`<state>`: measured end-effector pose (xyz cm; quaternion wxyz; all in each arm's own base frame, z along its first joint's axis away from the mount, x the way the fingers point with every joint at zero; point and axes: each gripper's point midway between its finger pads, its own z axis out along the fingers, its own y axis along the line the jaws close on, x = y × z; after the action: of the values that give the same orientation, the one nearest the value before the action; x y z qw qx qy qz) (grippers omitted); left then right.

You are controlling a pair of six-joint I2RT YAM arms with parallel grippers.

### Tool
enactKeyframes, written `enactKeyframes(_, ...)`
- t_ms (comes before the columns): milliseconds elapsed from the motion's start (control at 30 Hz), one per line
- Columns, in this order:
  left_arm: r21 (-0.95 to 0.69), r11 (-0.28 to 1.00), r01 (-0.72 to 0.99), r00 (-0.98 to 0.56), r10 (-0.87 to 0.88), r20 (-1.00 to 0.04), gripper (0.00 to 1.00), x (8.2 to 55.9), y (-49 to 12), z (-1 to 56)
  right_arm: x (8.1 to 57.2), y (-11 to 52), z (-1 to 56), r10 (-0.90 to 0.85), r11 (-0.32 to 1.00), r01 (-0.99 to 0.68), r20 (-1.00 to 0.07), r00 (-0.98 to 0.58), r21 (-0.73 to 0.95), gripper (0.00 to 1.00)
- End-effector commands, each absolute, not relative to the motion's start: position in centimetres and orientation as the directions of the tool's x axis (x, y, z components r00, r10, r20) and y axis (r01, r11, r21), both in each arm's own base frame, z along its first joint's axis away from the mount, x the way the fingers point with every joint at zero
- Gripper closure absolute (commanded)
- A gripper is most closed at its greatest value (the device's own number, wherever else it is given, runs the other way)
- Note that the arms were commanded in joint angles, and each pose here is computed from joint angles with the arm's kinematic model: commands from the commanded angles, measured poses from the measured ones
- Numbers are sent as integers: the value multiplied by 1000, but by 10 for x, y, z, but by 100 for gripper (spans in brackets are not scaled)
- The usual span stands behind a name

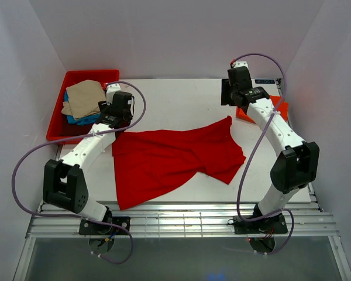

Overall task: Fold and stack the t-shirts
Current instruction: Flatten the tshirt out

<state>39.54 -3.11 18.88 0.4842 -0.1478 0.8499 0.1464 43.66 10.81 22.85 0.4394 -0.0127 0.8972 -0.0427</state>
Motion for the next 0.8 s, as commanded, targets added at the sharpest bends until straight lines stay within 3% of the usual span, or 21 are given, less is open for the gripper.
enactKeyframes(0,90,902,-423,-431,-113,-895,27,425,-29,207,463,111,245,-72,997,-10,-817,-571,-81,32)
enactKeyframes(33,91,907,-411,-449,-114,-886,27,425,-32,201,459,111,245,-71,997,-13,-809,-583,-78,32)
enactKeyframes(67,70,917,-394,-465,-133,-876,27,421,-36,196,450,115,247,-63,998,-36,-810,-583,-52,24)
enactKeyframes(133,60,931,-361,-502,-140,-854,27,407,-40,178,438,120,247,-53,997,-72,-818,-573,-14,23)
enactKeyframes(233,20,945,-325,-522,-162,-837,40,385,-44,171,406,130,231,-35,988,-139,-800,-599,60,23)
enactKeyframes(300,62,942,-331,-588,-154,-794,80,363,-38,144,388,130,208,-40,986,-150,-760,-649,76,25)
enactKeyframes(333,88,934,-346,-609,-152,-779,92,357,-33,134,378,130,204,-35,985,-149,-743,-668,87,25)
enactKeyframes(367,140,919,-368,-641,-141,-755,99,345,-23,117,372,132,199,-36,982,-157,-728,-684,100,26)
enactKeyframes(433,191,904,-381,-676,-132,-725,94,335,-16,98,359,133,186,-42,980,-165,-700,-712,110,26)
enactKeyframes(600,191,904,-382,-722,-163,-673,55,333,-9,65,343,137,173,-44,974,-180,-668,-743,136,26)
enactKeyframes(767,131,907,-400,-743,-237,-626,50,344,7,38,328,137,149,-45,974,-173,-618,-785,148,27)
